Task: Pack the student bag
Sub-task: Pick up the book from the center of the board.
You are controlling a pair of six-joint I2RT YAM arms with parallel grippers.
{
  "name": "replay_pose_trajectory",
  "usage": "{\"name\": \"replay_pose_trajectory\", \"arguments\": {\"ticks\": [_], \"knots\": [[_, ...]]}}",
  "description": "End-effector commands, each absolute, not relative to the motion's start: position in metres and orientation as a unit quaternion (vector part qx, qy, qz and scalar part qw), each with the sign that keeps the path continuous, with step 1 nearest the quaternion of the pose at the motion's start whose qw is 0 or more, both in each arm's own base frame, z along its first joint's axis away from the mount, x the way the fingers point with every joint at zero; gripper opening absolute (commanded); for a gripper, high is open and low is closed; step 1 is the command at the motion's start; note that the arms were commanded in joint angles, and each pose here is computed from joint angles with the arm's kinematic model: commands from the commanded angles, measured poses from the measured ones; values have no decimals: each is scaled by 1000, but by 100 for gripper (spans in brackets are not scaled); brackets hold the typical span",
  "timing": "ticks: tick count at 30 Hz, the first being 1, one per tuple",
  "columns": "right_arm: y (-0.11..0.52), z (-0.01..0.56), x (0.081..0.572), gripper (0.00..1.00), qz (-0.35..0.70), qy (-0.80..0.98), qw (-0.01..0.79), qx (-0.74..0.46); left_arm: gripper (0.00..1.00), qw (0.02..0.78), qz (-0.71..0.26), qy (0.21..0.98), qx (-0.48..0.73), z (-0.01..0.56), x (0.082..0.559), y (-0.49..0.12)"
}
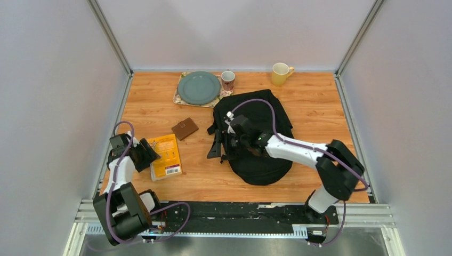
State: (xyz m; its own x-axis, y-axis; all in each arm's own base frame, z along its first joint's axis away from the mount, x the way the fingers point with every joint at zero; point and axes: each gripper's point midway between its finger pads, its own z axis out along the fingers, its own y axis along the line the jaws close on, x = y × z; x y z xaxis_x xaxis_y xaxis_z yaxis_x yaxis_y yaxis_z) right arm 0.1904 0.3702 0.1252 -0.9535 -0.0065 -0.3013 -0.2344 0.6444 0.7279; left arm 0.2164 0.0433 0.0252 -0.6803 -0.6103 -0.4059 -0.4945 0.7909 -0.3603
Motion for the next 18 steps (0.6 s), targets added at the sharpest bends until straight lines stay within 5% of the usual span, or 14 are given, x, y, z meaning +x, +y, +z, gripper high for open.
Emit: {"name": "replay_pose_trajectory", "arguments": {"ticks": [1,18], "knots": [[414,122,217,76,436,887,136,-68,66,237,-212,896,-310,25,201,0],[484,54,231,75,371,915,94,-124,56,248,-262,882,-303,40,198,-20]]}}
